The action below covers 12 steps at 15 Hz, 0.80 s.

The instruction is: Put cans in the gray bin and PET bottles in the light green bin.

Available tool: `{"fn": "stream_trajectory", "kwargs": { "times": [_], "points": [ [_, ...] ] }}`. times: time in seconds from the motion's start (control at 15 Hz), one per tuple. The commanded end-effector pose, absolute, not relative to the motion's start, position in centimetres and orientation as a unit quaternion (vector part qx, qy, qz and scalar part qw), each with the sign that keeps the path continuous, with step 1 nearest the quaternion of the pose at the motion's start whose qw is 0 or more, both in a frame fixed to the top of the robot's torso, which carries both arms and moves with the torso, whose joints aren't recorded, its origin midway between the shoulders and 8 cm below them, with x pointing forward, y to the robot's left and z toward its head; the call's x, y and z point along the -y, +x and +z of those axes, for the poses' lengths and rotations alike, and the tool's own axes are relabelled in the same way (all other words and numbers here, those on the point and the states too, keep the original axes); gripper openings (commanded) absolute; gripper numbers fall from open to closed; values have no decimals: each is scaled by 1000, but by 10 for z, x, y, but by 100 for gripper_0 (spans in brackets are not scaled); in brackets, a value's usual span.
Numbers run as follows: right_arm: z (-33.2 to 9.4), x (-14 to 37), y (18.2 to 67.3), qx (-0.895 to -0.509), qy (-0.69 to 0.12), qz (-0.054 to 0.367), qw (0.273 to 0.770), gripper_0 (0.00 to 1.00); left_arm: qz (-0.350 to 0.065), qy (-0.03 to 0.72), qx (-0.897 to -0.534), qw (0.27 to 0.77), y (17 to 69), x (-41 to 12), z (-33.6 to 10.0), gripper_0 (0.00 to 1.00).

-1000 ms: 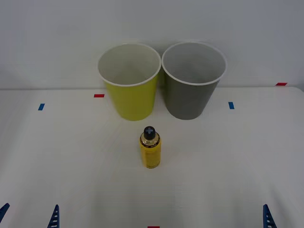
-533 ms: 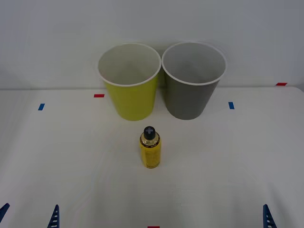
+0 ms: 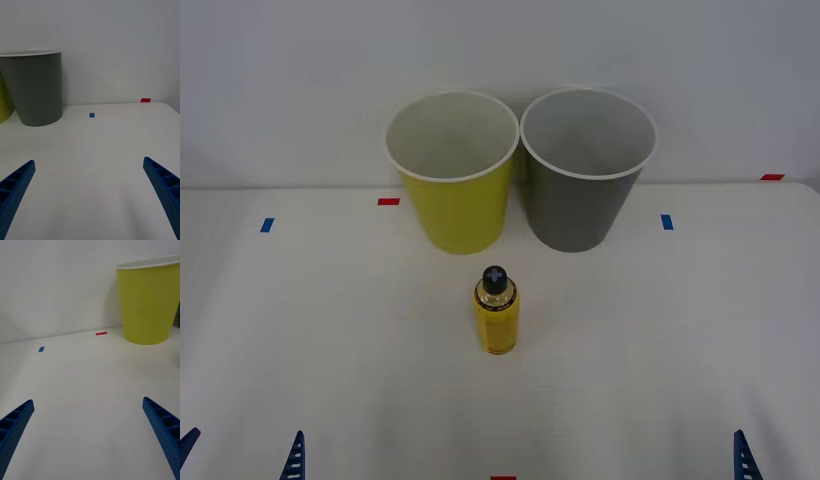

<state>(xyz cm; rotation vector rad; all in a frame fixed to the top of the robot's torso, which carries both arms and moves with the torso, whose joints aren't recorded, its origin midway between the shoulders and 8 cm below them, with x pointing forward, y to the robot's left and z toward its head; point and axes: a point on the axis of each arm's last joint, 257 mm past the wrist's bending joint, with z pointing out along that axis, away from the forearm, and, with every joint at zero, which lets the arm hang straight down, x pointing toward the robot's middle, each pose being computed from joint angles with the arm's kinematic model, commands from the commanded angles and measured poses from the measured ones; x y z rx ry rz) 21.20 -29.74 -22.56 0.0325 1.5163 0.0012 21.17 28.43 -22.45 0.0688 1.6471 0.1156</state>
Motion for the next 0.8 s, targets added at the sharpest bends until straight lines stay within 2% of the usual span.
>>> {"fn": "stream_trajectory", "kwargs": {
  "times": [0.07, 0.4, 0.47, 0.8],
  "points": [
    [-226, 297, 212, -688, 15, 1, 726, 100, 51, 31, -733, 678, 212, -284, -225, 100],
    [-226, 297, 212, -688, 15, 1, 726, 100, 51, 31, -733, 678, 212, -284, -225, 100],
    [-226, 297, 212, -688, 15, 1, 726, 100, 48, 36, -742, 667, 212, -284, -240, 100],
    [-226, 297, 212, -688, 15, 1, 726, 100, 1, 152, -707, 690, 239, -264, -241, 100]
  ]
}}
